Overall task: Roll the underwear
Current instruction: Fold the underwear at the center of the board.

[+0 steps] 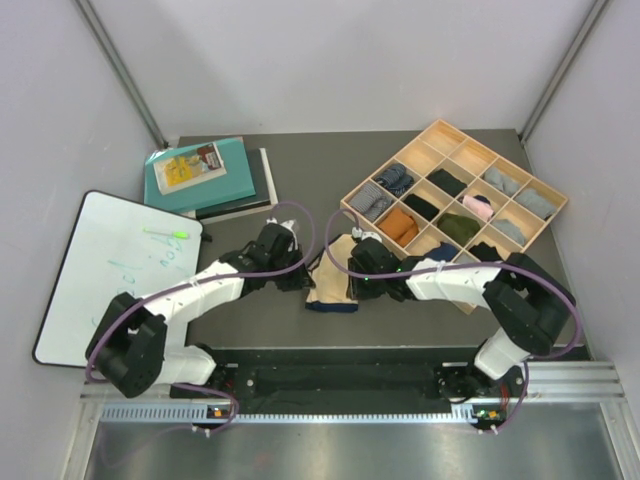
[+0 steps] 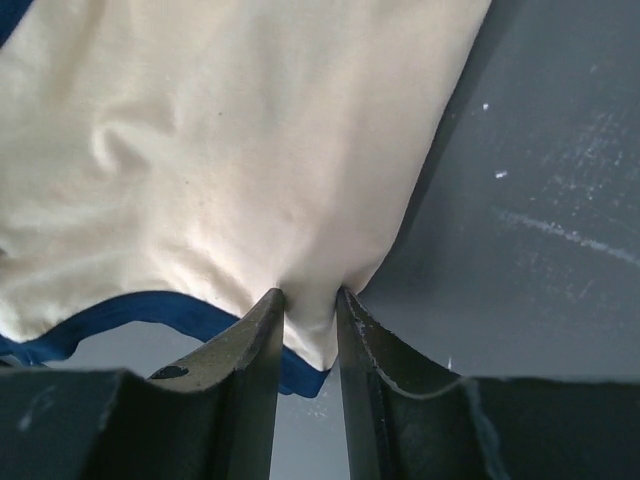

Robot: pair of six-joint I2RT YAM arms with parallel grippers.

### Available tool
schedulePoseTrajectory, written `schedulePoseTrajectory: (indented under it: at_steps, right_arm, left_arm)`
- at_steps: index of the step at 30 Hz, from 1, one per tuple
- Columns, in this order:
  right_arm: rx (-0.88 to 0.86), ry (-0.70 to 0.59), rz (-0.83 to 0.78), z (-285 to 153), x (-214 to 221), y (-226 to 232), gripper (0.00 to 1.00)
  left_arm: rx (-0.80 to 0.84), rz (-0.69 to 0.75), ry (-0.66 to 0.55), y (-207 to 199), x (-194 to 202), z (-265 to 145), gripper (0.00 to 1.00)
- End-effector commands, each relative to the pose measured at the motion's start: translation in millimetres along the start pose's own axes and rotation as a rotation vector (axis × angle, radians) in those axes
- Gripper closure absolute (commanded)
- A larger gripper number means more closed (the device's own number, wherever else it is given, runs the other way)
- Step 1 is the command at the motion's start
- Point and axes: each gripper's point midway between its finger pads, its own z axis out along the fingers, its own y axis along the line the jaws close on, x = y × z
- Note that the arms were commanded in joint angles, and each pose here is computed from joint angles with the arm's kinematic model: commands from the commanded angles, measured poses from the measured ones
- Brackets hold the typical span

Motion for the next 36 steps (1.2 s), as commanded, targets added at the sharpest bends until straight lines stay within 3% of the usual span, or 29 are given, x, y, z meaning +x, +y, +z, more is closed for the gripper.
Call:
schedulePoseTrajectory:
  at_steps: [1, 8, 12, 26, 32, 36]
  right_arm:
    - [0.017, 0.061, -0.001, 10.5, 20.1, -3.4, 0.72]
    - [-0.020, 0.026, 0.005, 2.0, 13.3, 2.7, 0.69]
    - [-0.014, 0.001, 0.017, -5.4, 10.2, 0.6, 0.57]
    - [0.177, -0.068, 0.093, -50.3, 20.3, -53.9, 0.39]
    - [0.121, -0.117, 0.128, -57.0, 16.3, -49.6, 0.36]
    - [-0.032, -0.137, 0.158, -56.1, 7.8, -22.0, 0.31]
  left_arm:
    - [0.088, 0.014, 0.014, -29.2, -8.2, -2.6, 1.00]
    - [0.176, -0.008, 0.016, -65.6, -11.7, 13.6, 1.00]
    - [0.194, -0.008, 0.019, -82.6, -14.0, 24.9, 1.00]
    - [0.134, 0.002, 0.049, -82.2, -6.6, 65.2, 1.00]
    - [0.153, 0.004, 0.062, -88.4, -3.0, 74.4, 1.00]
    - [0.145, -0.001, 0.075, -84.7, 2.7, 79.7, 1.00]
